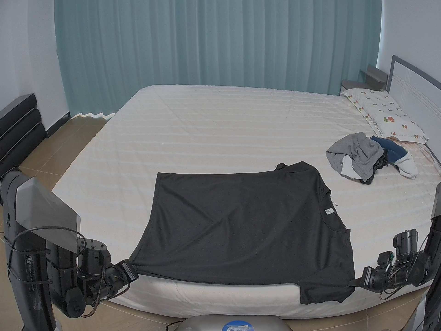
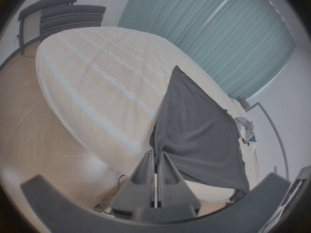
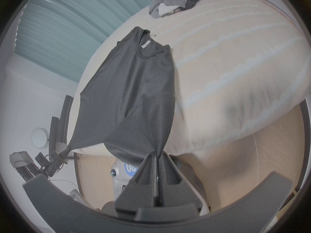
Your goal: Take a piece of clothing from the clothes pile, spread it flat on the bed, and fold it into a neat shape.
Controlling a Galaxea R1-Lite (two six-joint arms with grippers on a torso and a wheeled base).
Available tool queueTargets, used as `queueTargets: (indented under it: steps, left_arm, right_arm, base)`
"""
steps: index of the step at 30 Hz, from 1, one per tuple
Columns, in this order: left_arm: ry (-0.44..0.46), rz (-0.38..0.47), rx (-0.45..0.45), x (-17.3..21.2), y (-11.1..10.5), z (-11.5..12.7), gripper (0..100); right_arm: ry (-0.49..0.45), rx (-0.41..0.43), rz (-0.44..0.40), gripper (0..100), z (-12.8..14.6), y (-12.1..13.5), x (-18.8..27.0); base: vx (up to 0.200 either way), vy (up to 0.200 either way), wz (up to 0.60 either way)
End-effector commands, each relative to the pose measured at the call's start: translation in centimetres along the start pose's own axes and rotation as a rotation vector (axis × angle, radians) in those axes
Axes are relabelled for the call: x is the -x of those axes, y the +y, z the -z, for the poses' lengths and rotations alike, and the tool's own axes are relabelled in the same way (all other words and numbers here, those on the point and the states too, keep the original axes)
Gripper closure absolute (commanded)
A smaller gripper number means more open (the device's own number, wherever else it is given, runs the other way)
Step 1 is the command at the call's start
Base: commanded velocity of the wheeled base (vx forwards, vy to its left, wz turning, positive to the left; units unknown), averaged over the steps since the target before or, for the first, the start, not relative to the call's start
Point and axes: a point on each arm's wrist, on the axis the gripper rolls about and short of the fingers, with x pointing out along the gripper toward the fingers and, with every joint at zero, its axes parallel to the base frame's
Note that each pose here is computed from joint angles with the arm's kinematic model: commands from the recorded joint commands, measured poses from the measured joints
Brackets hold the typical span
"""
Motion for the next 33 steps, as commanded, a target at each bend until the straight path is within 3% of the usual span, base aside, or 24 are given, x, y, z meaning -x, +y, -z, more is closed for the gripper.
queueTargets:
  steps: [1,8,16,33]
  left_arm:
    - [0.034,-0.058,-0.033,0.1,0.7,0.9,100]
    - [0.113,-0.121,-0.092,0.9,1.1,1.4,100]
    - [0.177,-0.164,-0.162,1.8,1.3,1.6,100]
    - [0.321,-0.242,-0.271,4.1,1.8,2.2,100]
  right_arm:
    - [-0.030,0.060,0.001,100,0.2,0.3,1.3]
    - [0.011,0.091,0.038,100,0.7,0.0,1.4]
    - [0.074,0.131,0.148,100,1.5,-0.3,1.6]
    - [0.112,0.218,0.178,100,2.7,0.3,3.9]
  base:
    - [0.000,0.000,0.00]
    - [0.000,0.000,0.00]
    - [0.000,0.000,0.00]
    - [0.000,0.000,0.00]
